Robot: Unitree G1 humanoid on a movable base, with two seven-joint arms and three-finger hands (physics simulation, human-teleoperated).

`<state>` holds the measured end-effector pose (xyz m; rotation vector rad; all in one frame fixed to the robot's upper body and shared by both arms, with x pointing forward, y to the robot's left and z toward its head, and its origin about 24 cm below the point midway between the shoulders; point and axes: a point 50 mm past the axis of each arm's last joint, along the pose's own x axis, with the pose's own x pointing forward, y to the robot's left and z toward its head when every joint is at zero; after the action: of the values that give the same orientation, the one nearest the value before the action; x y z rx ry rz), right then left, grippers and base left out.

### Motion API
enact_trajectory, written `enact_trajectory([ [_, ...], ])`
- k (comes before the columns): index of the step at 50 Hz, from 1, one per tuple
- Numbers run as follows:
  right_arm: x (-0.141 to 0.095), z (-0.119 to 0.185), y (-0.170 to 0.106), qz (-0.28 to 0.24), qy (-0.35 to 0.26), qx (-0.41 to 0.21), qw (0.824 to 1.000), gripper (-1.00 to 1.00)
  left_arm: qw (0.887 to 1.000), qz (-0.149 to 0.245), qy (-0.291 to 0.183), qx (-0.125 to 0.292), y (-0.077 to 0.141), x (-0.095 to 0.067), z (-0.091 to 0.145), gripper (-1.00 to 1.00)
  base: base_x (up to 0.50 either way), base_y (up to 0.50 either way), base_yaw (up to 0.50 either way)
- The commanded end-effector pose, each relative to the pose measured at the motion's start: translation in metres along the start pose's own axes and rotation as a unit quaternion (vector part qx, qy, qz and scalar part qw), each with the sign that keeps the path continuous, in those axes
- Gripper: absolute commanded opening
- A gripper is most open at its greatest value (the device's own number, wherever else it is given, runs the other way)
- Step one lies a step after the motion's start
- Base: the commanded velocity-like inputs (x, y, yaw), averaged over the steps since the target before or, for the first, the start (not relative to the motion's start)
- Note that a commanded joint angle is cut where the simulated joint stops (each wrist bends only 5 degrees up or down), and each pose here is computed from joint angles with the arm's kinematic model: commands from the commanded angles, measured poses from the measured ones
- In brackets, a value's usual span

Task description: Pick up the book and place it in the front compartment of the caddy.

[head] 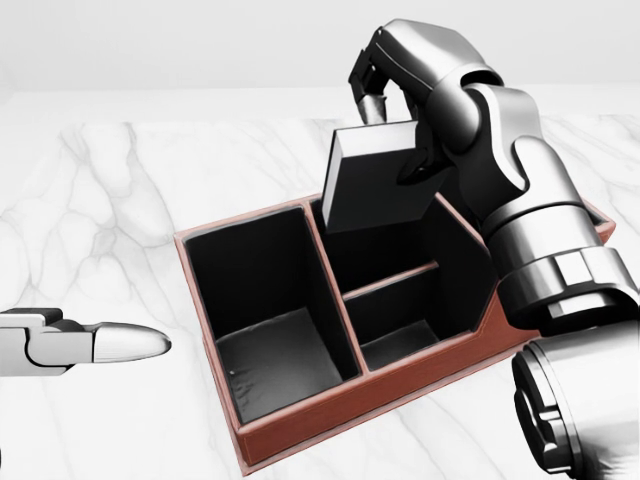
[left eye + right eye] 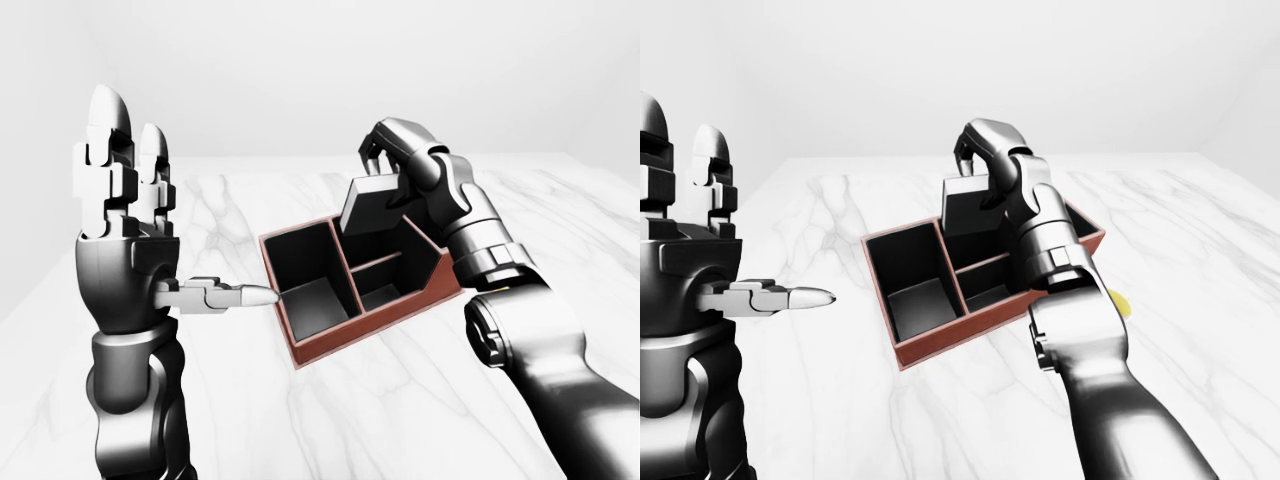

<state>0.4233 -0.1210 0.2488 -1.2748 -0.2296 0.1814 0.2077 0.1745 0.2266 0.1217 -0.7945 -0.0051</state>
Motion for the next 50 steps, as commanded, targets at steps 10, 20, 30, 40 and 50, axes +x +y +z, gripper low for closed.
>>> enact_trajectory([
  [10,0.003,-0.009,0.004,-0.024,0.026,-0.007,0.999,-1.00,1.000,0.000,-0.001,0.000,0.000,0.000,0.000,1.00,0.00,0.00,0.00],
  [20,0.003,-0.013,0.014,-0.021,0.037,-0.009,0.999,-1.00,1.000,0.000,0.000,0.001,0.000,0.000,0.000,1.00,0.00,0.00,0.00],
  [30,0.003,-0.017,0.019,-0.021,0.046,-0.012,0.999,-1.00,1.000,0.000,0.002,0.002,0.000,0.000,-0.001,1.00,0.00,0.00,0.00],
  [40,0.002,-0.017,0.031,-0.021,0.048,-0.022,0.998,-1.00,1.000,0.000,0.002,0.003,0.000,0.000,-0.001,1.00,0.00,0.00,0.00],
  [50,0.002,-0.017,0.039,-0.024,0.050,-0.028,0.998,-1.00,1.000,0.000,0.004,0.003,0.000,-0.001,-0.001,1.00,0.00,0.00,0.00],
])
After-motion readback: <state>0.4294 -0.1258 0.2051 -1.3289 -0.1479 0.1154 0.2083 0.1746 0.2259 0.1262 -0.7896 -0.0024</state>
